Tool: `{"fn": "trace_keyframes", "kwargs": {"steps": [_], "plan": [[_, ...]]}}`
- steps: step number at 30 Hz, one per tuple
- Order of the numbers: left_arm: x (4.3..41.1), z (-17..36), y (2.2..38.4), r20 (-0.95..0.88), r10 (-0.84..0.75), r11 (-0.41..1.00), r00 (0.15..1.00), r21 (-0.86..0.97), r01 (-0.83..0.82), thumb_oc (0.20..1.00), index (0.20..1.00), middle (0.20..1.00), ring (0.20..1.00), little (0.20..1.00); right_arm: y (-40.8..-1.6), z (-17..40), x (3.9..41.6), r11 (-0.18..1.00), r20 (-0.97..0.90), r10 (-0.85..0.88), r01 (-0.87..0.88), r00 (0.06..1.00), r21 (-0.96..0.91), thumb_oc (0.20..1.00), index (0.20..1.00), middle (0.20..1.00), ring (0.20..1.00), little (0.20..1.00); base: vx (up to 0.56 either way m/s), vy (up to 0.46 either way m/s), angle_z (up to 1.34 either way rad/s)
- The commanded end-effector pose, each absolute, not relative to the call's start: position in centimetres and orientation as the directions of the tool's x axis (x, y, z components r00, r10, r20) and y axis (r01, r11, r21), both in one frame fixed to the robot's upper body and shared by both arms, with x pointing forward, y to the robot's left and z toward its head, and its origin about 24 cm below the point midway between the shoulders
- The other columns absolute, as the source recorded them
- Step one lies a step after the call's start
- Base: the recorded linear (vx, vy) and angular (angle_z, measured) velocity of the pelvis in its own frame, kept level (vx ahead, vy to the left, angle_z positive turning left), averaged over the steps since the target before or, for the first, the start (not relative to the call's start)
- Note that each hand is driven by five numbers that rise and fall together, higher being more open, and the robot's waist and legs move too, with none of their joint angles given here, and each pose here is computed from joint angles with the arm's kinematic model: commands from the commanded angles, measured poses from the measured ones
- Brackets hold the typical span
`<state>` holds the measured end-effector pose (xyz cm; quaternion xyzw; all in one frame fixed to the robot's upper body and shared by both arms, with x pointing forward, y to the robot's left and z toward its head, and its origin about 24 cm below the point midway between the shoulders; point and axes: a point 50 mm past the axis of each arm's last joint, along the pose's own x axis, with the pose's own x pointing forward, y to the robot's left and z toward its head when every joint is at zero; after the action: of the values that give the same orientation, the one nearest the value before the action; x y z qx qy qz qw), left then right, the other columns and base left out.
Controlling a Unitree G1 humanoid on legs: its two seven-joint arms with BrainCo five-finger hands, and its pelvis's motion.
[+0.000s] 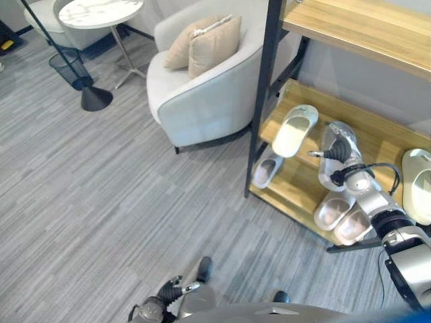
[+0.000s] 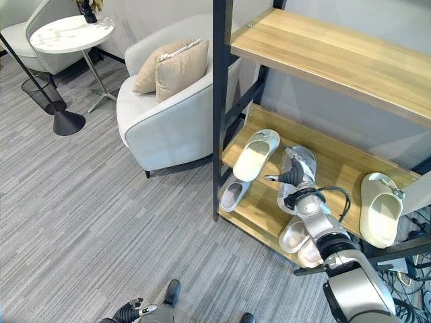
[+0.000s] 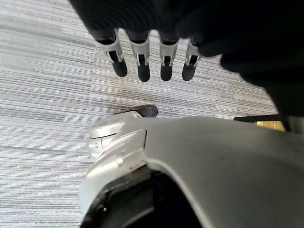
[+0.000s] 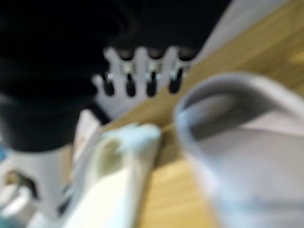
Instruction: Arrange the slippers neatly on the shoe rack.
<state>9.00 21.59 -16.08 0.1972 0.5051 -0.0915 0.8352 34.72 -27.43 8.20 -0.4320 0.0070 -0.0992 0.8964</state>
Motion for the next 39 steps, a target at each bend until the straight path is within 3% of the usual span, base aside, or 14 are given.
{"fn": "trace_keyframes", "kwargs": {"steps": [1,9,16,28,39], "plan": [[7.4,-16.8,19.8,-0.915,-0.009,0.877,0.404,0.187,0.443,1.000,1.000,1.000,1.000,1.000,-29.1,13.2,36.1,0.527,0.237,-0.220,0.320,0.946,-0.787,1.000,1.000,1.000,1.000,1.000,-0.04,-0.014,-0.02],[8.3,-16.7,19.1,-0.899,-0.022,0.877,0.437,0.192,0.440,1.000,1.000,1.000,1.000,1.000,-31.5,14.9,35.7,0.452,0.290,-0.300,0.403,0.909,-0.796,1.000,1.000,1.000,1.000,1.000,0.00,-0.007,-0.02],[9.3,-16.5,18.4,-0.879,-0.036,0.879,0.476,0.198,0.433,1.000,1.000,1.000,1.000,1.000,-32.6,14.4,35.4,0.459,0.269,-0.364,0.423,0.892,-0.781,1.000,1.000,1.000,1.000,1.000,0.00,-0.018,-0.04],[9.0,-16.6,18.5,-0.881,-0.013,0.878,0.473,0.216,0.426,1.000,1.000,1.000,1.000,1.000,-35.3,14.4,34.7,0.575,0.218,-0.552,0.557,0.805,-0.599,1.000,1.000,1.000,1.000,1.000,0.00,-0.005,-0.01],[8.3,-16.7,19.0,-0.890,0.002,0.886,0.455,0.213,0.412,1.000,1.000,1.000,1.000,1.000,-35.2,15.9,35.2,0.630,0.241,-0.564,0.600,0.790,-0.492,1.000,1.000,1.000,1.000,1.000,0.01,0.002,0.00]]}}
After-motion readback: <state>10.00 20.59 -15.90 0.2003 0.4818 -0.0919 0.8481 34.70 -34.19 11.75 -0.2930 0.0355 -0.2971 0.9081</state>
